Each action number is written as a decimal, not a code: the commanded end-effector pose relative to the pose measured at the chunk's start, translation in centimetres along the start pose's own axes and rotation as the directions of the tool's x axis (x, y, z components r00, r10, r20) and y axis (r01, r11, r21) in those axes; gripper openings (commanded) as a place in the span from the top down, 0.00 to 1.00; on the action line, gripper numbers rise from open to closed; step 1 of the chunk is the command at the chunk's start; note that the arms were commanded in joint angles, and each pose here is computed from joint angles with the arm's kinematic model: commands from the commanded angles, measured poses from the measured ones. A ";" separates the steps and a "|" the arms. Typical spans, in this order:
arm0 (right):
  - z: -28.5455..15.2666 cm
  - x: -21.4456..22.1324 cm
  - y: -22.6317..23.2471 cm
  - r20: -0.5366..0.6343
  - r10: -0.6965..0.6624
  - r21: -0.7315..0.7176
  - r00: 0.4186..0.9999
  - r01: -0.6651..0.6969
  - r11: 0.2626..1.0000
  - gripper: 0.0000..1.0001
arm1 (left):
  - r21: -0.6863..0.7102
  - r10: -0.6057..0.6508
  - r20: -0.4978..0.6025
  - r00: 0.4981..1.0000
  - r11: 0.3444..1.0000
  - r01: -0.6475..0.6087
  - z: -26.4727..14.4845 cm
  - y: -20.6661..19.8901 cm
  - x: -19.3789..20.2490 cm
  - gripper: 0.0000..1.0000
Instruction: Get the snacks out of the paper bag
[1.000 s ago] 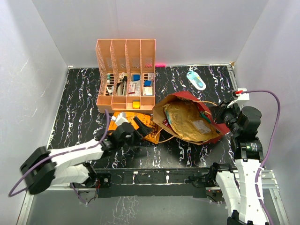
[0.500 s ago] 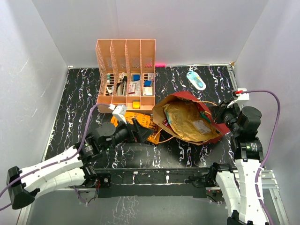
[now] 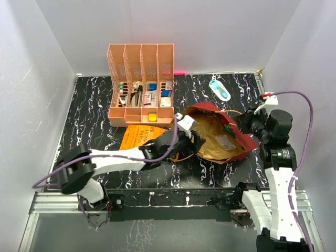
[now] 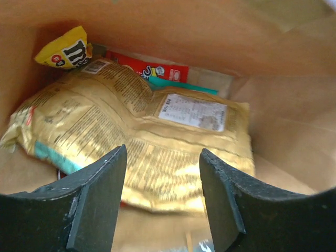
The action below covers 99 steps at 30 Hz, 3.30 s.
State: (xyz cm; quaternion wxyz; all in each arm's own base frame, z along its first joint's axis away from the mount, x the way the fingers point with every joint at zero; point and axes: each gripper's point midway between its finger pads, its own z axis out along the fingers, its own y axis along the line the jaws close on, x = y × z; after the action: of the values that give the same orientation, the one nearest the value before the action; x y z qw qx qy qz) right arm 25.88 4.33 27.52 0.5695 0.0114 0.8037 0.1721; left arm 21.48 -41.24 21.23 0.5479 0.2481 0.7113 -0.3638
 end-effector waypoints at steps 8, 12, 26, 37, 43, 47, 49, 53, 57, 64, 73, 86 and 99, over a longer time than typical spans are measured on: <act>-0.3 -5.2 2.2 0.038 -0.002 -0.065 0.999 0.004 0.998 0.93 | -0.185 0.111 0.286 0.952 0.981 -0.059 8.8 2.1 -2.3 0.58; -0.1 -4.7 1.9 0.026 0.008 -0.056 1.000 -0.007 0.998 0.92 | -0.321 0.178 0.322 0.930 0.945 -0.070 10.6 4.5 -1.8 0.58; -0.1 -5.3 2.4 0.017 -0.012 -0.083 1.000 0.013 0.996 0.92 | -0.042 0.273 0.337 0.901 0.961 -0.275 7.0 0.1 -1.3 0.38; -0.2 -5.0 2.8 0.010 -0.013 -0.108 1.000 0.014 0.994 0.92 | 0.301 0.834 0.124 0.538 0.485 -0.821 4.2 2.9 1.8 0.31; -0.3 -5.0 2.8 0.004 -0.013 -0.102 1.000 0.013 0.995 0.92 | 0.301 0.936 0.174 0.305 0.245 -0.922 6.9 4.5 1.7 0.50; -0.4 -5.0 2.9 0.000 -0.012 -0.104 1.000 0.012 0.994 0.92 | 0.279 0.940 0.198 0.279 0.219 -0.935 9.3 4.6 1.2 0.52; -0.4 -5.1 2.9 -0.001 -0.013 -0.104 1.000 0.012 0.995 0.92 | 0.258 0.943 0.203 0.264 0.208 -0.944 10.5 4.7 1.2 0.53; -0.5 -5.2 2.9 0.000 -0.014 -0.100 1.000 0.014 0.995 0.93 | 0.148 0.960 0.170 0.224 0.200 -0.969 12.8 6.1 0.6 0.53; -0.6 -5.4 3.0 0.003 -0.016 -0.105 1.000 0.017 0.994 0.92 | 0.045 0.982 0.100 0.158 0.154 -0.987 14.5 7.6 0.3 0.45; -0.5 -5.3 3.0 -0.001 -0.020 -0.106 1.000 0.020 0.994 0.92 | -0.053 0.989 -0.001 0.150 0.150 -0.987 15.6 9.8 -0.3 0.34; -0.6 -5.3 2.9 -0.002 -0.027 -0.101 1.000 0.027 0.995 0.92 | 0.001 0.984 -0.105 0.146 0.147 -0.989 18.0 12.3 1.1 0.34; -0.3 -4.5 2.4 -0.012 -0.023 -0.085 1.000 0.022 0.996 0.92 | 0.010 0.979 -0.044 0.201 0.202 -0.979 14.8 10.0 1.4 0.99; 0.0 -3.7 1.3 -0.022 -0.028 -0.037 0.999 0.027 0.999 0.92 | -0.060 0.904 0.012 0.428 0.428 -0.902 10.2 4.8 -2.6 1.00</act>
State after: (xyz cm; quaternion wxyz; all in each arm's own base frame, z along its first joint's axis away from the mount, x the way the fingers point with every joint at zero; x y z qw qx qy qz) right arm 26.46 5.47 30.39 0.5355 -0.0062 0.8198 0.2030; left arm 33.84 -46.28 13.91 0.6277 0.6385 0.4426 0.0490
